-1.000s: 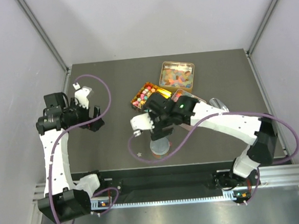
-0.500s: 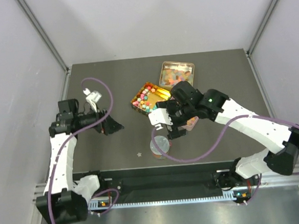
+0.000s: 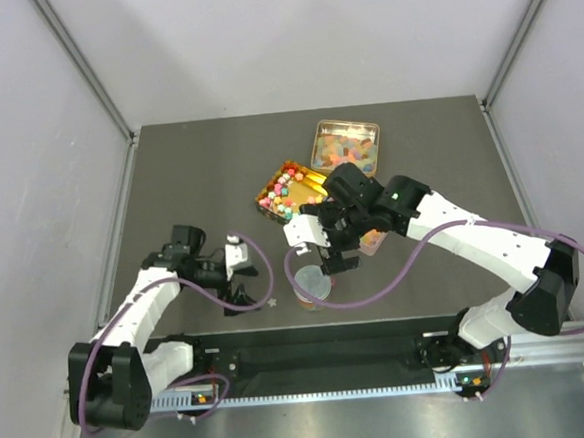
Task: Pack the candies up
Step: Screw the bottle lid onto the packing bottle.
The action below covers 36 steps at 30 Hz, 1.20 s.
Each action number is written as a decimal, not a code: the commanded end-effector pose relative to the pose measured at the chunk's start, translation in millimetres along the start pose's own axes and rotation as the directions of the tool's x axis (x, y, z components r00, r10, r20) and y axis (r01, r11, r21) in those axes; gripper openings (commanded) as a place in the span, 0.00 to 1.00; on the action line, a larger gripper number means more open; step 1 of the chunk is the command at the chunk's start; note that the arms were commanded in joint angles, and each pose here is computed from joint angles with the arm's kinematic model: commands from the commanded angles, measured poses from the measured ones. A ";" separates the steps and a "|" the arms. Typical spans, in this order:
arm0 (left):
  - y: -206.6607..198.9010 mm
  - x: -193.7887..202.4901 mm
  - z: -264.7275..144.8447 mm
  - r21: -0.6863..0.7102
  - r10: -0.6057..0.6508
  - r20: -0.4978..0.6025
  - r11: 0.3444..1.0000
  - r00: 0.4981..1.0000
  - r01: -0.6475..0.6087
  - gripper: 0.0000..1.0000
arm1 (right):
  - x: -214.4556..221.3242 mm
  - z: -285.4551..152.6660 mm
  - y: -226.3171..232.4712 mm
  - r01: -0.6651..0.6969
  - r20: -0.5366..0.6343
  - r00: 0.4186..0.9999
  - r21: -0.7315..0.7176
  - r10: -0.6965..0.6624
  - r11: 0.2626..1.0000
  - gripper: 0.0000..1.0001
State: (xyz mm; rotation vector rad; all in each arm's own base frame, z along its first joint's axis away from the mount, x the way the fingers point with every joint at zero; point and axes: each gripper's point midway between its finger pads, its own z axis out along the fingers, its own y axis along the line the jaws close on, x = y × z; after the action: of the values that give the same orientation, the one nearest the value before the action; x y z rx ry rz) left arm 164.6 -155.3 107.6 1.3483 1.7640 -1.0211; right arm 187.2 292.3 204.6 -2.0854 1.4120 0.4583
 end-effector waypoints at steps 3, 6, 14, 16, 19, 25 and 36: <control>-10.8 16.7 35.3 0.048 0.299 0.072 0.952 0.952 -0.302 0.98 | -17.9 6.1 -14.6 -0.028 0.038 0.999 0.021 0.027 0.999 1.00; -14.5 32.9 43.9 0.060 0.345 0.047 0.936 0.937 -0.348 0.98 | -21.8 7.6 -21.9 -0.029 0.039 0.999 0.026 0.028 0.999 1.00; 20.5 29.2 60.9 0.048 0.276 -0.038 0.961 0.960 -0.274 0.96 | -32.9 11.7 -41.3 -0.046 0.039 0.998 0.044 0.044 0.998 1.00; 32.0 18.1 61.3 0.038 0.281 -0.050 0.959 0.958 -0.279 0.96 | -35.1 6.3 -40.4 -0.042 0.046 0.998 0.051 0.040 0.998 1.00; 41.4 3.9 63.0 0.025 0.274 -0.066 0.962 0.959 -0.273 0.94 | -38.1 -4.6 -41.1 -0.039 0.051 0.998 0.075 0.035 0.996 1.00; 31.5 -38.1 59.7 0.024 0.190 0.013 0.981 0.982 -0.190 0.94 | -33.7 -20.9 -47.2 -0.040 0.028 0.999 0.123 0.036 0.992 1.00; 14.6 -33.4 87.9 -0.116 0.048 -0.026 0.992 0.999 -0.050 0.98 | -27.8 -36.8 -43.4 -0.005 0.031 1.000 0.145 0.000 0.989 1.00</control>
State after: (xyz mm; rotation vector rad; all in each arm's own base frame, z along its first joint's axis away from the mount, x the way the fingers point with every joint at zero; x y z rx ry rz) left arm 179.5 -236.5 95.0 1.4439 1.6858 -0.9368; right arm 217.9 308.0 231.1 -1.9964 1.4627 0.3903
